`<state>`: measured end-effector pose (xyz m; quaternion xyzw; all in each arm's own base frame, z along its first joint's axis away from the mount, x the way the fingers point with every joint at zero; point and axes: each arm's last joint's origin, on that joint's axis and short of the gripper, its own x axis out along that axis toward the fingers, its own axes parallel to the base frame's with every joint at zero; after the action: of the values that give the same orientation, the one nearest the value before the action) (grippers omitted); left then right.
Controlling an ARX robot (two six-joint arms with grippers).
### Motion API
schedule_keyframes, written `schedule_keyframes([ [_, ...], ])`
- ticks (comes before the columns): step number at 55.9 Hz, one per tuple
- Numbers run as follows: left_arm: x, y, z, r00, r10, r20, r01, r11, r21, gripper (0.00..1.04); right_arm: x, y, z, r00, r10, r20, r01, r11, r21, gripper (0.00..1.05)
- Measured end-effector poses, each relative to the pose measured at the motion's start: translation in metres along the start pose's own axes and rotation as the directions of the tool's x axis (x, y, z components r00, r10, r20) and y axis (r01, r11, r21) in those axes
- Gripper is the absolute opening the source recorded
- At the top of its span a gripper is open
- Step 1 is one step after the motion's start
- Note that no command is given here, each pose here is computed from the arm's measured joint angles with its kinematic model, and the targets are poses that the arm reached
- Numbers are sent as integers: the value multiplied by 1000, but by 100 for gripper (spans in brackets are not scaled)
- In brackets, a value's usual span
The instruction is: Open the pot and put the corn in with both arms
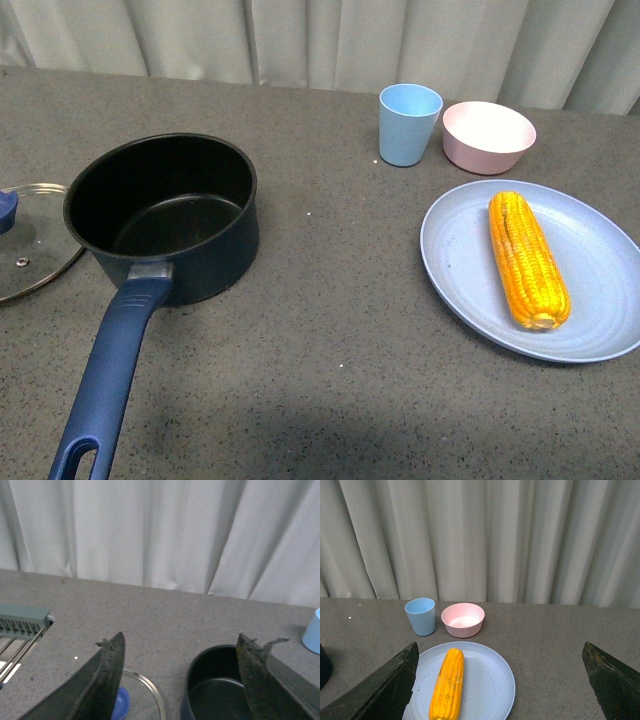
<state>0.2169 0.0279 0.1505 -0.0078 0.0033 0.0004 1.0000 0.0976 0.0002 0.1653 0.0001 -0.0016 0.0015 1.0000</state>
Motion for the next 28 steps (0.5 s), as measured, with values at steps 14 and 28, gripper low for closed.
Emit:
schedule_keyframes([
  [14, -28, -11, 10, 1000, 1, -9, -1, 1000, 6, 17, 0, 0, 0, 1000, 0, 0, 0, 1000, 0, 96],
  [28, -52, -26, 11, 1000, 4, -6, -4, 1000, 9, 4, 0, 0, 0, 1000, 0, 0, 0, 1000, 0, 96],
])
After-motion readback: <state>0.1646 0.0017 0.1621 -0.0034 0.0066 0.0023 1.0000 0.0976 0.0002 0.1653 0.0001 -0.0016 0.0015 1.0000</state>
